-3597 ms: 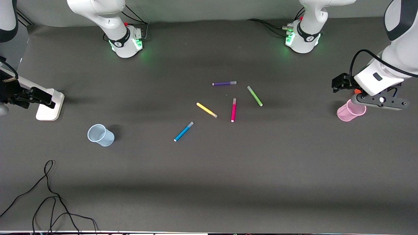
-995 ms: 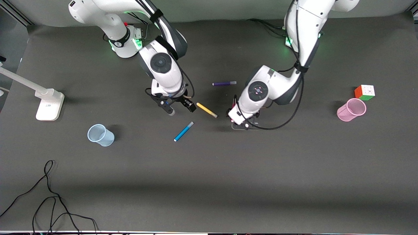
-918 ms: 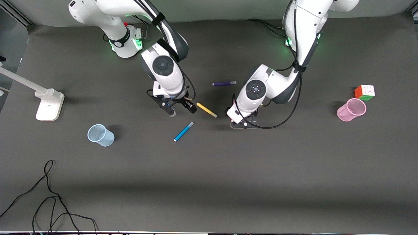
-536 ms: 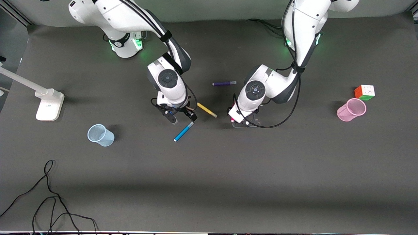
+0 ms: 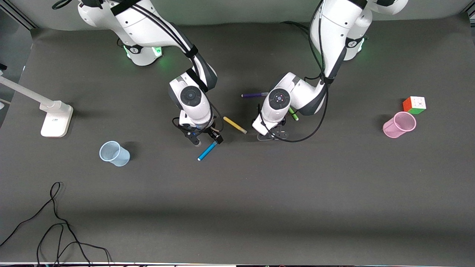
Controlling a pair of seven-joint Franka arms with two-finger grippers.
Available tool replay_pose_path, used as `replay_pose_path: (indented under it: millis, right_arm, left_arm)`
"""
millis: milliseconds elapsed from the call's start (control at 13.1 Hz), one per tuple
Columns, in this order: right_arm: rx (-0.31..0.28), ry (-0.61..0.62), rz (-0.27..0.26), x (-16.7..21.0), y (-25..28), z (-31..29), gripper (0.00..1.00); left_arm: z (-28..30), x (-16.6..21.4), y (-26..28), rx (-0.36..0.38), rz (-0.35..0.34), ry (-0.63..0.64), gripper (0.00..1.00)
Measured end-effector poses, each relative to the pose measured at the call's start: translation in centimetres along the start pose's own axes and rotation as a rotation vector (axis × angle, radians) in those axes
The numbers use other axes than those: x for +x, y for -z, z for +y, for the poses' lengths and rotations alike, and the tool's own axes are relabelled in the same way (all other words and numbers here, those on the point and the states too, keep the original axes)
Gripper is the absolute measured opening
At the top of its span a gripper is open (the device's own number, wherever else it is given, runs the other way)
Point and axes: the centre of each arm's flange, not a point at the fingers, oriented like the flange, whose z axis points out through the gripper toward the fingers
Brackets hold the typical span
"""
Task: Place pink and blue markers in matching cups
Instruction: 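Lower both grippers and close them on the blue and pink markers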
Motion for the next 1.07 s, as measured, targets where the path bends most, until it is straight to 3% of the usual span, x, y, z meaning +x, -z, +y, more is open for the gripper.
replay_pose_path:
  millis: [77,459,536,842,1071]
  right_arm:
    - [0.002,-0.002,0.003,0.2,-0.3,-0.2,1.0]
    - [0.007,-0.003,0.008,0.4,-0.9,-0.9,1.0]
    - [0.009,-0.003,0.009,0.5,-1.0,-1.1,1.0]
    - [0.008,-0.002,0.011,0.5,-1.5,-1.4,0.93]
    - [0.01,0.001,0.011,0.6,-1.4,-1.4,0.56]
  left_arm:
    - [0.0,0.0,-0.2,0.002,-0.001,-0.001,0.84]
    - [0.1,0.2,0.7,-0.002,0.016,-0.007,0.25]
    - [0.1,0.2,0.8,-0.004,0.019,-0.006,0.18]
    - [-1.0,1.4,1.4,0.008,0.027,0.017,0.18]
    - [-3.0,3.3,6.4,0.055,0.01,0.028,0.18]
